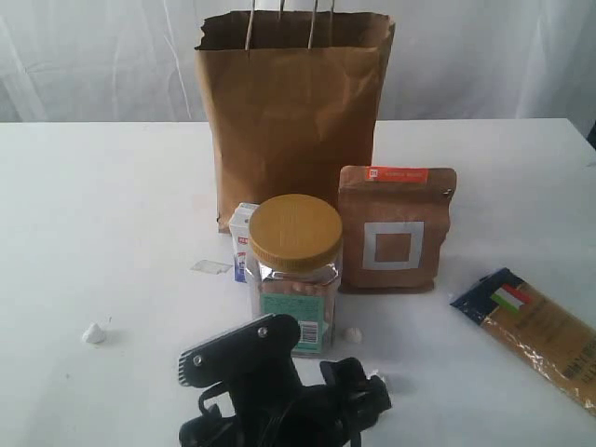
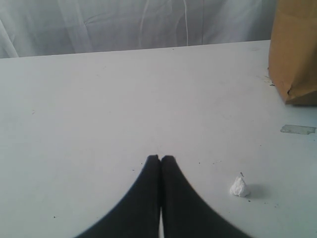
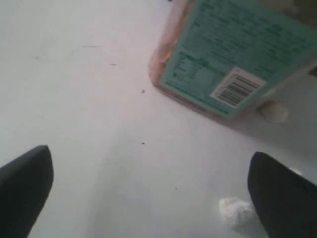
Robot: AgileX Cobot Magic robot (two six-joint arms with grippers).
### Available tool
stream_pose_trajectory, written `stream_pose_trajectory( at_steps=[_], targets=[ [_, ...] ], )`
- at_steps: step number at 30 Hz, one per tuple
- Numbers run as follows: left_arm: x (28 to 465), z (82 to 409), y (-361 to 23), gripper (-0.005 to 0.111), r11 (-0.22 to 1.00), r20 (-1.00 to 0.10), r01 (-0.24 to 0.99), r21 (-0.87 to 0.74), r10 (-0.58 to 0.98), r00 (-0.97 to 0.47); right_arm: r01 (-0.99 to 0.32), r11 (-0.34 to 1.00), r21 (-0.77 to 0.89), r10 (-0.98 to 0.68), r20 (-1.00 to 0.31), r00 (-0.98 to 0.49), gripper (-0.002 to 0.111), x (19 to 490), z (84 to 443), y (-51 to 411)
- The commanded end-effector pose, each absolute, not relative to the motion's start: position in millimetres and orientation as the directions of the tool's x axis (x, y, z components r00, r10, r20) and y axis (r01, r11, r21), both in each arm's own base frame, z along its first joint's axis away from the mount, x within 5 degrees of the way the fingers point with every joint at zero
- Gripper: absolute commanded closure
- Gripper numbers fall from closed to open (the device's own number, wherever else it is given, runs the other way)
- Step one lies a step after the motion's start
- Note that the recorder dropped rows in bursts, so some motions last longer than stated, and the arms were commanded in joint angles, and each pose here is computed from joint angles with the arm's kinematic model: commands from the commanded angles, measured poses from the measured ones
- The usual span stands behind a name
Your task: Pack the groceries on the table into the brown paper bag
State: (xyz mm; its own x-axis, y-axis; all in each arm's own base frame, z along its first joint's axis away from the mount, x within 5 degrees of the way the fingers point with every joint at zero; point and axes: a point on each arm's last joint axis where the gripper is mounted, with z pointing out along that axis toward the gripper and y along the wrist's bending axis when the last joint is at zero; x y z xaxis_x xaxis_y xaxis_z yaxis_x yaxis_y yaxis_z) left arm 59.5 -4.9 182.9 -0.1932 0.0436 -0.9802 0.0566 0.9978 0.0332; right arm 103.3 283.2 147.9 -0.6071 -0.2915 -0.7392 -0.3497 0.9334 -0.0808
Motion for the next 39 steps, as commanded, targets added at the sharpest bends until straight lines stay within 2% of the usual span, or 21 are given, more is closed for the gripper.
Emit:
stream_pose_trajectory(
  at_steps=[1,9,14,19,21,23,25,27,28,29,31,32,35,39],
  targets=[
    [59,183,-5,0.107,0.998,-0.982,0.062,0.031,0.042,-0.183,-0.244,0.966,-0.081,-0.213,-0.781,-0.587,0.003,108,167,278],
    [59,183,-5,0.107,0.998,-0.982,0.062,0.031,0.042,-0.183,-0.261,0.965,0.034,-0.119,-0.828,-0.548,0.003,108,208,270],
    [59,183,-5,0.107,0.998,-0.982,0.062,0.031,0.042,-0.183,-0.357,0.93,0.083,-0.067,-0.92,-0.386,0.003,110,256,262],
    [59,183,-5,0.107,0.998,-0.982,0.062,0.031,0.042,-0.183,-0.399,0.913,0.084,-0.064,-0.937,-0.345,0.003,111,275,253],
    [59,183,-5,0.107,0.998,-0.982,0.062,0.031,0.042,-0.183,-0.45,0.892,-0.03,-0.194,-0.926,-0.323,0.003,111,278,248],
    [59,183,-5,0.107,0.998,-0.982,0.062,0.031,0.042,-0.183,-0.552,0.798,-0.242,-0.454,-0.845,-0.284,0.003,110,275,241],
    [59,183,-5,0.107,0.998,-0.982,0.062,0.031,0.042,-0.183,-0.726,0.576,-0.376,-0.698,-0.688,-0.197,0.003,104,270,235],
    [59,183,-5,0.107,0.998,-0.982,0.062,0.031,0.042,-0.183,-0.876,0.345,-0.338,-0.787,-0.613,-0.073,0.003,94,268,234],
    [59,183,-5,0.107,0.998,-0.982,0.062,0.031,0.042,-0.183,-0.945,0.221,-0.241,-0.755,-0.656,-0.009,0.003,83,268,240],
    [59,183,-5,0.107,0.998,-0.982,0.062,0.031,0.042,-0.183,-0.973,0.189,-0.131,-0.661,-0.75,-0.028,0.003,74,269,248],
    [59,183,-5,0.107,0.998,-0.982,0.062,0.031,0.042,-0.183,-0.969,0.246,0.026,-0.507,-0.849,-0.151,0.003,70,273,255],
    [59,183,-5,0.107,0.998,-0.982,0.062,0.031,0.042,-0.183,-0.965,0.259,0.038,-0.457,-0.876,-0.157,0.003,70,273,258],
    [59,183,-5,0.107,0.998,-0.982,0.062,0.031,0.042,-0.183,-0.964,0.254,-0.074,-0.428,-0.903,-0.043,0.003,69,262,260],
    [59,183,-5,0.107,0.998,-0.982,0.062,0.031,0.042,-0.183,-0.897,0.434,0.084,-0.249,-0.946,-0.209,0.003,74,241,258]
  ],
)
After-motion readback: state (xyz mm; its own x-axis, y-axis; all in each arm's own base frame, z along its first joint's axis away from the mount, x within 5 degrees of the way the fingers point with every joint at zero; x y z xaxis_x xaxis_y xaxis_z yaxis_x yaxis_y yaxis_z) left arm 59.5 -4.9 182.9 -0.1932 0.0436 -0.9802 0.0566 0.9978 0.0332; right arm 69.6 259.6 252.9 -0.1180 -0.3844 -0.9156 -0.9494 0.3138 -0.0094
